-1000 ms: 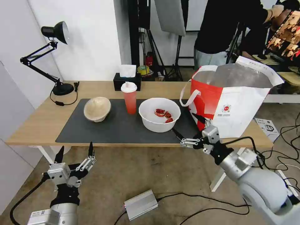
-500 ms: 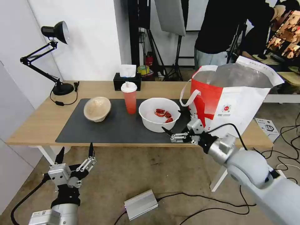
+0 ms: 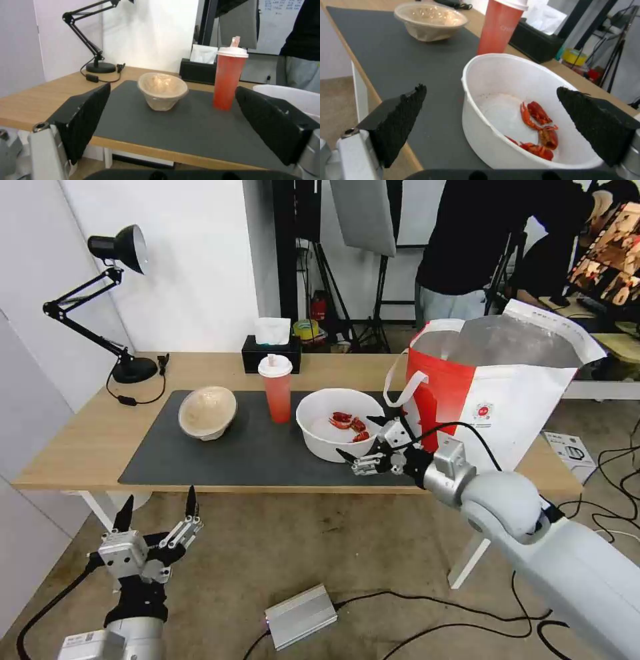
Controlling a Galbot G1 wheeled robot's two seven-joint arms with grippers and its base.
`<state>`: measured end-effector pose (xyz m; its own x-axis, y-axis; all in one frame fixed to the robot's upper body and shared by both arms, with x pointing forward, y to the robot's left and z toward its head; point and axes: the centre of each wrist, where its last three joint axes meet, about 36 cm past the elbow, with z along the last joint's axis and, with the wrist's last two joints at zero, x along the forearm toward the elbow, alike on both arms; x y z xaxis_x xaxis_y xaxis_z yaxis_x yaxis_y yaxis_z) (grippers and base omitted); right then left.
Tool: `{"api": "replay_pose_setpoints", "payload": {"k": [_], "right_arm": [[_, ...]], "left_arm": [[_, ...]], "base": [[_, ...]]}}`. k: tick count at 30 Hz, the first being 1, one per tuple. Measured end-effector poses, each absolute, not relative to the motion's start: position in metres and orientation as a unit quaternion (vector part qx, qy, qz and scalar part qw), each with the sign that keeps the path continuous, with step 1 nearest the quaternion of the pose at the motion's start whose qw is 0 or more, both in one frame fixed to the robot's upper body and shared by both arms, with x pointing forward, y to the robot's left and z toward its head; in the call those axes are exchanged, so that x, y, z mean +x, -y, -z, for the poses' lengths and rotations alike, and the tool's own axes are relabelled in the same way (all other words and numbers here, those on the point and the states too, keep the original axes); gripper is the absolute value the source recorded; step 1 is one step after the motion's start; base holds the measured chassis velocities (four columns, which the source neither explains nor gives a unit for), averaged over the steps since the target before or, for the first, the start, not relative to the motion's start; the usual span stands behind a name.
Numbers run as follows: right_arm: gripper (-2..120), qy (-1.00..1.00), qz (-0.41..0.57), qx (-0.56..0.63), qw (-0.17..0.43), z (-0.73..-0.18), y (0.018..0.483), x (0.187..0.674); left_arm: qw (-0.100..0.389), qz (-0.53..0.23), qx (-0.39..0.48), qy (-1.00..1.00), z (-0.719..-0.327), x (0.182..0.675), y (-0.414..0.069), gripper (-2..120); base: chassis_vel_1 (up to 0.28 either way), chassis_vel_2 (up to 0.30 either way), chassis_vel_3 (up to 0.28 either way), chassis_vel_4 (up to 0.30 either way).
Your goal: Pick up the trash from the table and place it into the takeout bag.
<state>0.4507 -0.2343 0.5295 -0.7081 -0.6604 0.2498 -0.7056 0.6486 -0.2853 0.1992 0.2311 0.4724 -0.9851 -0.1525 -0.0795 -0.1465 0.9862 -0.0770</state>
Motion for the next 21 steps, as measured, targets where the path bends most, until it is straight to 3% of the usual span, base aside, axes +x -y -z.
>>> {"api": "replay_pose_setpoints", "payload": {"k": [21], "right_arm": [[100, 0.878, -0.231, 0.412, 0.074, -0.543, 0.211, 0.503]], "left_arm": [[0.044, 0.034, -0.077, -0.995, -0.469, 0.201, -0.232, 100]], "base": [[0.0, 0.0, 0.0, 0.0]]}}
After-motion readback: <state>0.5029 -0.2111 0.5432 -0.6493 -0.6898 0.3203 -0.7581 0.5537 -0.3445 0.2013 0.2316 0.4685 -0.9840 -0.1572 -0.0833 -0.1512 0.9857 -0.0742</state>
